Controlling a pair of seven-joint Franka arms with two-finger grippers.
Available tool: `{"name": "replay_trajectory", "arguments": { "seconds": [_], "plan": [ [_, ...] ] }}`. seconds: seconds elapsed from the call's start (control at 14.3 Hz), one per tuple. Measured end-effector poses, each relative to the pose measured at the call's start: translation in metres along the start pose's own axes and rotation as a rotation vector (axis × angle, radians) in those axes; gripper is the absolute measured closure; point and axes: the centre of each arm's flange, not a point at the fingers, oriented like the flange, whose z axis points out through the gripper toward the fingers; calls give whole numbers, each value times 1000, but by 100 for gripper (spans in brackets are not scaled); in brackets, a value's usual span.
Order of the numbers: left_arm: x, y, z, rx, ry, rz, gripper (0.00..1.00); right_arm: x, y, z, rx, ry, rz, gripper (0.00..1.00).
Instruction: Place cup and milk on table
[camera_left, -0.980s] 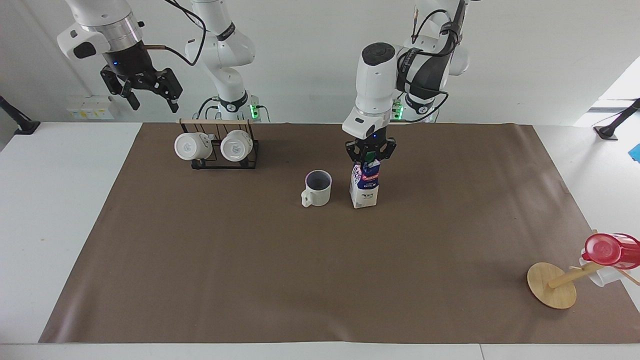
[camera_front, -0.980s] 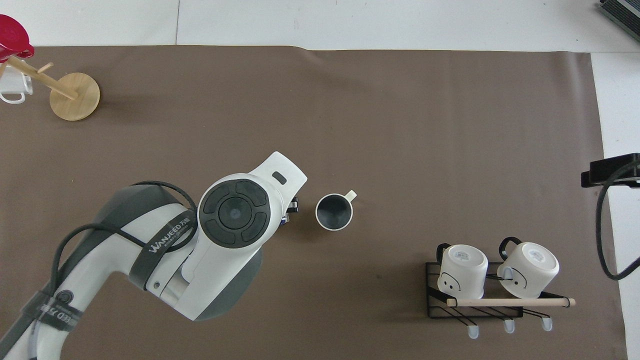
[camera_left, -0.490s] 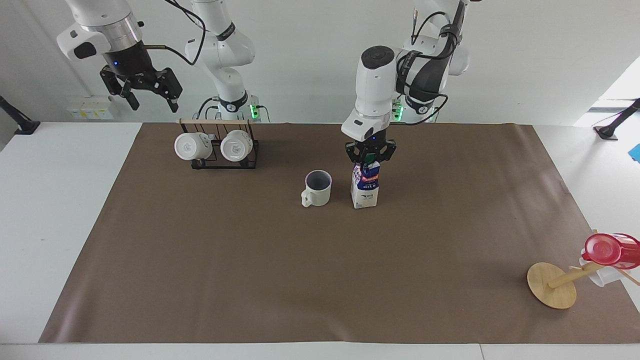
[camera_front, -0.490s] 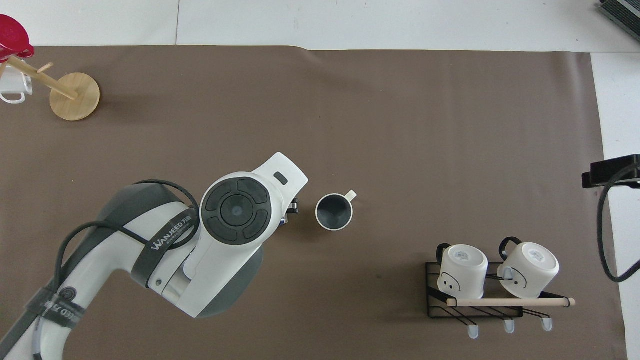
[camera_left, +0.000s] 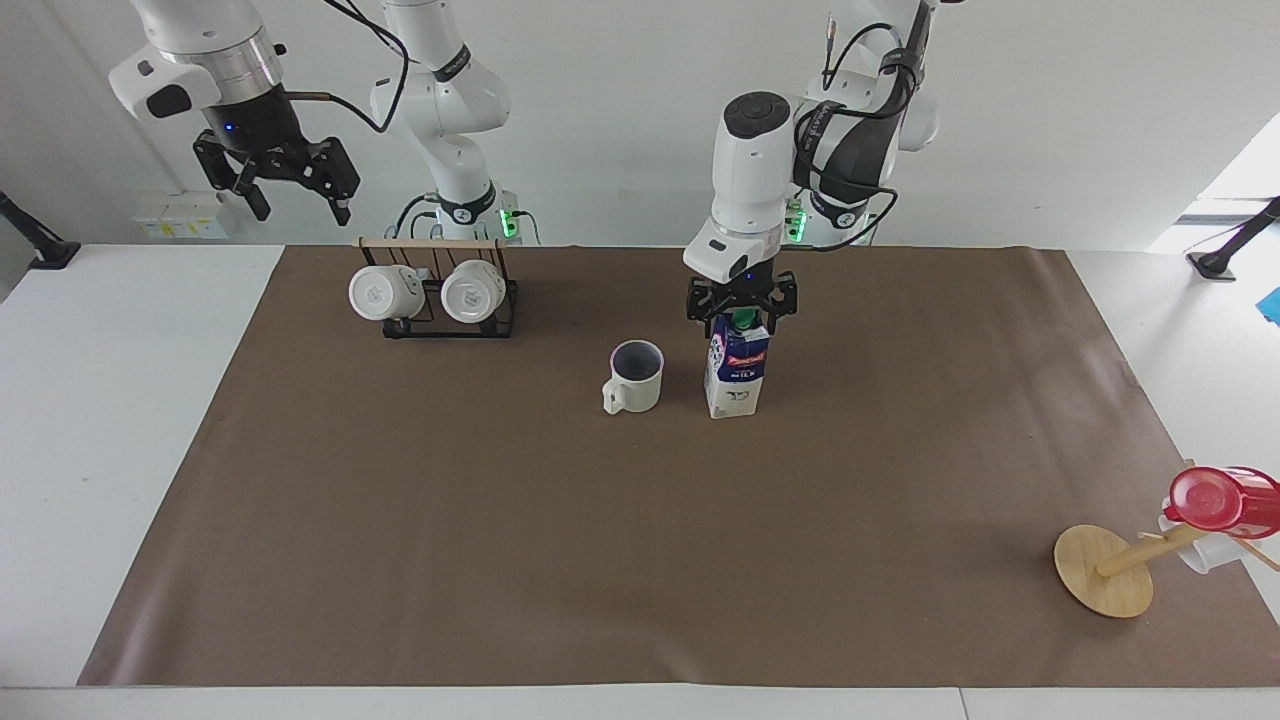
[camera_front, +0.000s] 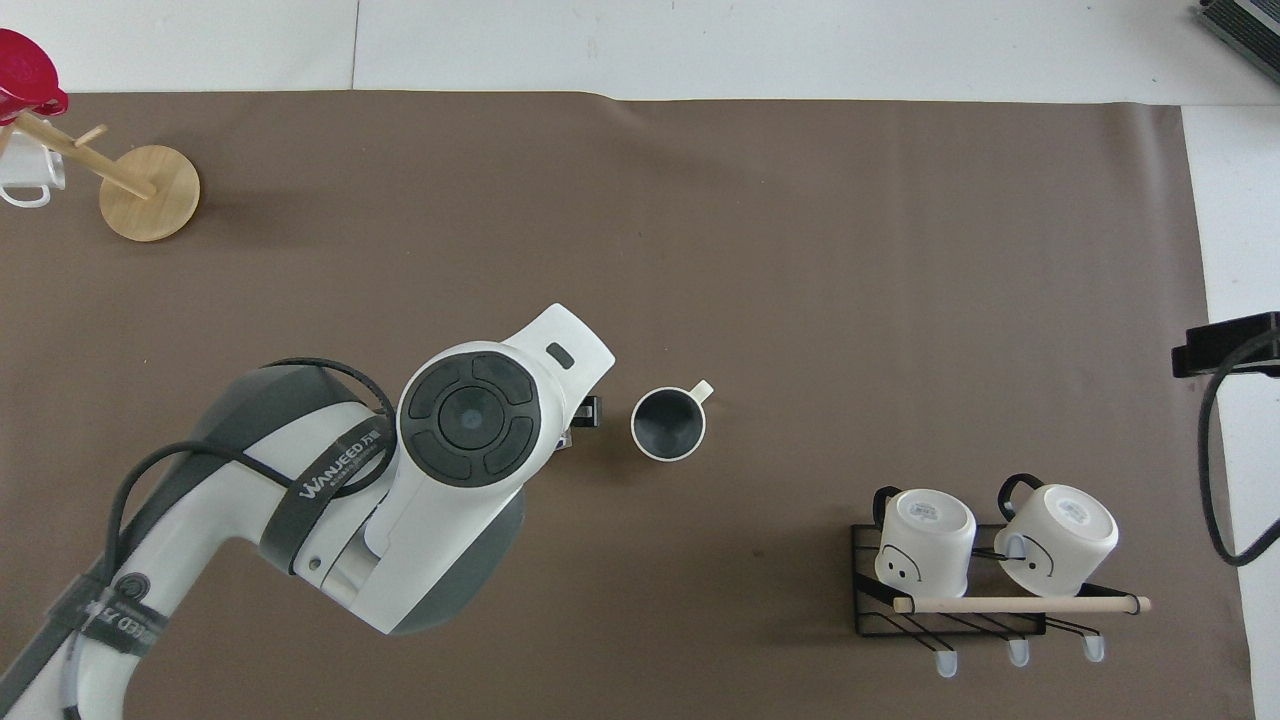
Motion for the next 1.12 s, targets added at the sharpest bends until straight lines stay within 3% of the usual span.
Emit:
{"name": "replay_trajectory", "arguments": {
  "seconds": [0.42,0.7,1.12],
  "plan": [
    [16,-22,-43,31,-30,-7,0,0,-8,-1,8,1,-14,0],
    [36,-74,-77,-4,-35,2,0,0,-8,-1,8,1,-14,0],
    [49,-144,-107,7,-74,66,0,-1,-8,-1,8,0,-14,0]
  ]
}}
